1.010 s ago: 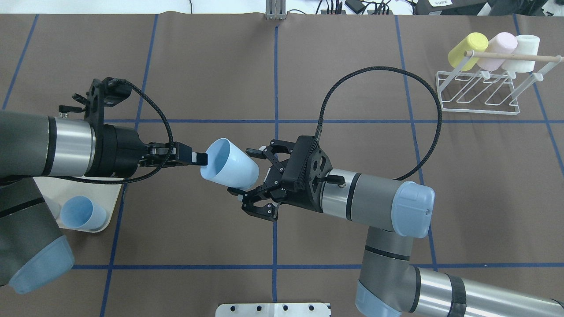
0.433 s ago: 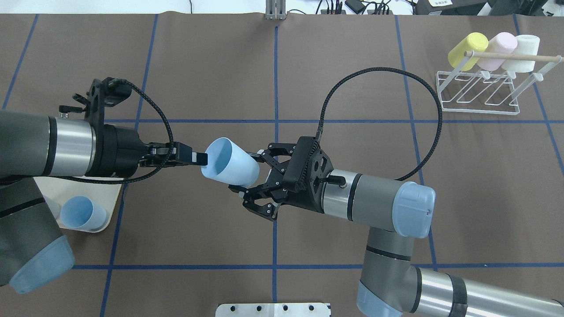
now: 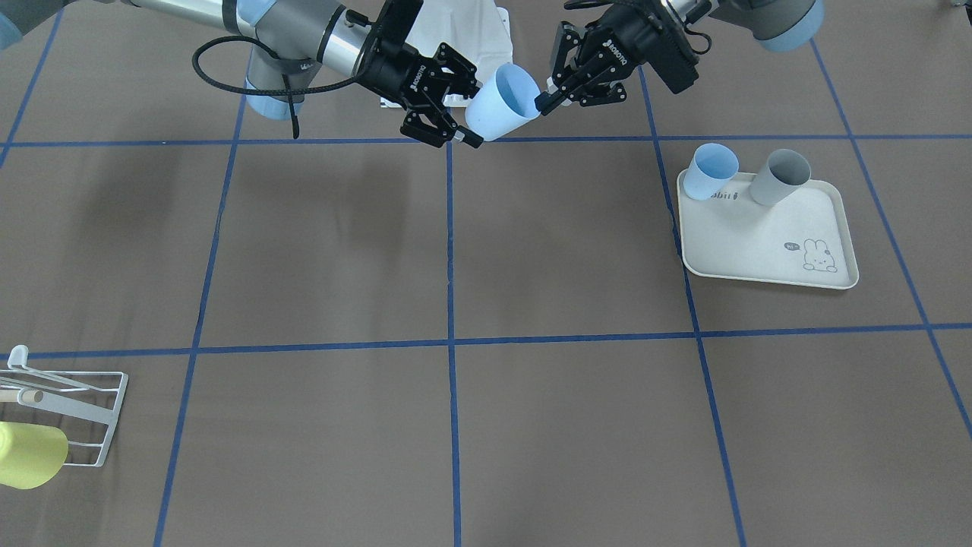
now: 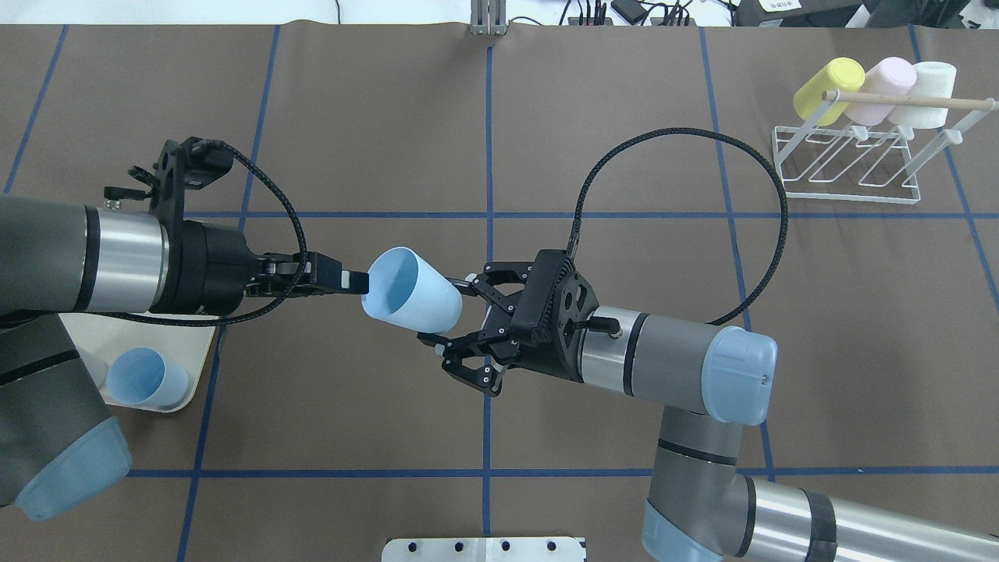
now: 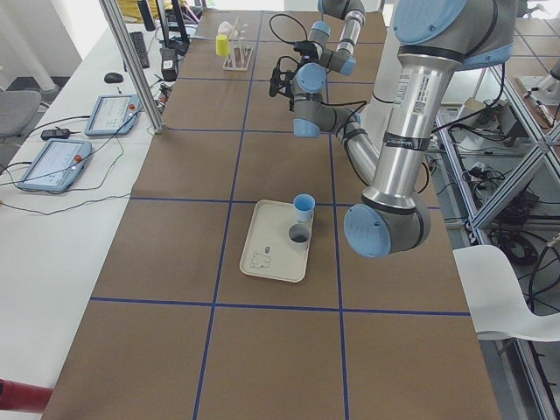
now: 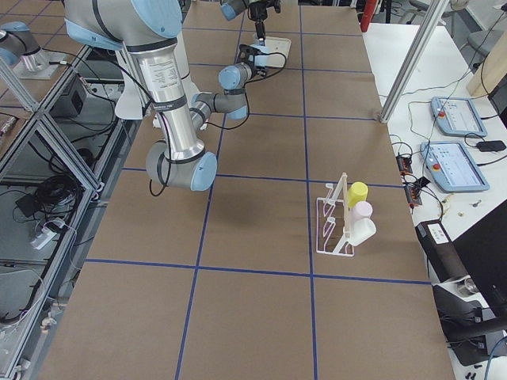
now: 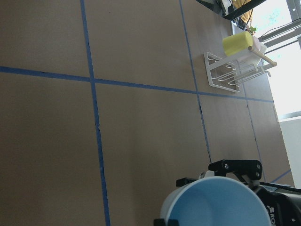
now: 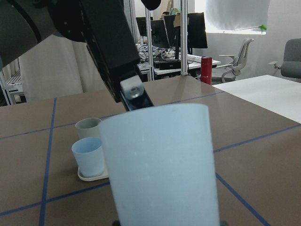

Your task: Transfer IKEA cup to right arm and place on rack

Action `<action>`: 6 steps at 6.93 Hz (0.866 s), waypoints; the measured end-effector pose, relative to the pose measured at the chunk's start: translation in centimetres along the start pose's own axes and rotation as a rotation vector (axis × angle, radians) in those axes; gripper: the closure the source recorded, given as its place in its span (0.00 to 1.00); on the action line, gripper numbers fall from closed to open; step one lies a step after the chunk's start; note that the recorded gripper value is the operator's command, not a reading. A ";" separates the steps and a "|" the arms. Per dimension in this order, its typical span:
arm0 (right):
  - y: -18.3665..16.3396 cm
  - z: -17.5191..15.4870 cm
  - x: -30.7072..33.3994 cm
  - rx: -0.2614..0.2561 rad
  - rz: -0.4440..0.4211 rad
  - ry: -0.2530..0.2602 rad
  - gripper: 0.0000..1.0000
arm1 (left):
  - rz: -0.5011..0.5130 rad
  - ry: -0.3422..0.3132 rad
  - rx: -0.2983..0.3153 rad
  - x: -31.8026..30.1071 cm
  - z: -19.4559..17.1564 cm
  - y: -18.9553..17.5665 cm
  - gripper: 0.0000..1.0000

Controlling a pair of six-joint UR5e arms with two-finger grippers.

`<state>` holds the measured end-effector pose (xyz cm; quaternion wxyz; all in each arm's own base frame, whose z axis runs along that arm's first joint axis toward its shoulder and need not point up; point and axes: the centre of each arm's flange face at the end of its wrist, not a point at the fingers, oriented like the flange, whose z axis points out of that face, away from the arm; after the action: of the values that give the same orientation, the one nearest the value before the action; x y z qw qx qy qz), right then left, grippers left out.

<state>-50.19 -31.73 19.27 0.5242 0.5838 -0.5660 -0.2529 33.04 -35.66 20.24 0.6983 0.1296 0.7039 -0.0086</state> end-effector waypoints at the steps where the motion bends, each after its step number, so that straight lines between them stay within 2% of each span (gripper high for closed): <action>1: 0.5 -0.2 0.1 -0.010 0.000 0.001 0.89 | 0.003 0.004 0.008 0.2 -0.4 -0.2 0.00; 3: 1.4 -0.6 0.4 -0.028 0.000 0.007 1.00 | 0.003 -0.003 0.025 0.0 -1.0 -0.8 0.00; 4: 1.6 -0.6 0.7 -0.035 -0.001 0.014 1.00 | 0.003 -0.020 0.040 -0.8 -1.6 -1.4 0.00; 5: 1.5 -0.6 1.5 -0.059 -0.005 0.035 1.00 | 0.014 -0.061 0.056 -2.4 -2.5 -2.0 0.00; 6: 1.0 -0.6 3.0 -0.117 -0.013 0.083 1.00 | 0.054 -0.132 0.070 -4.7 -3.8 -2.6 0.00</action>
<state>-49.37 -34.10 21.25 0.5787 0.5658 -0.5244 -0.2645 28.78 -38.23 24.56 0.7382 0.1720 0.6519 -0.0226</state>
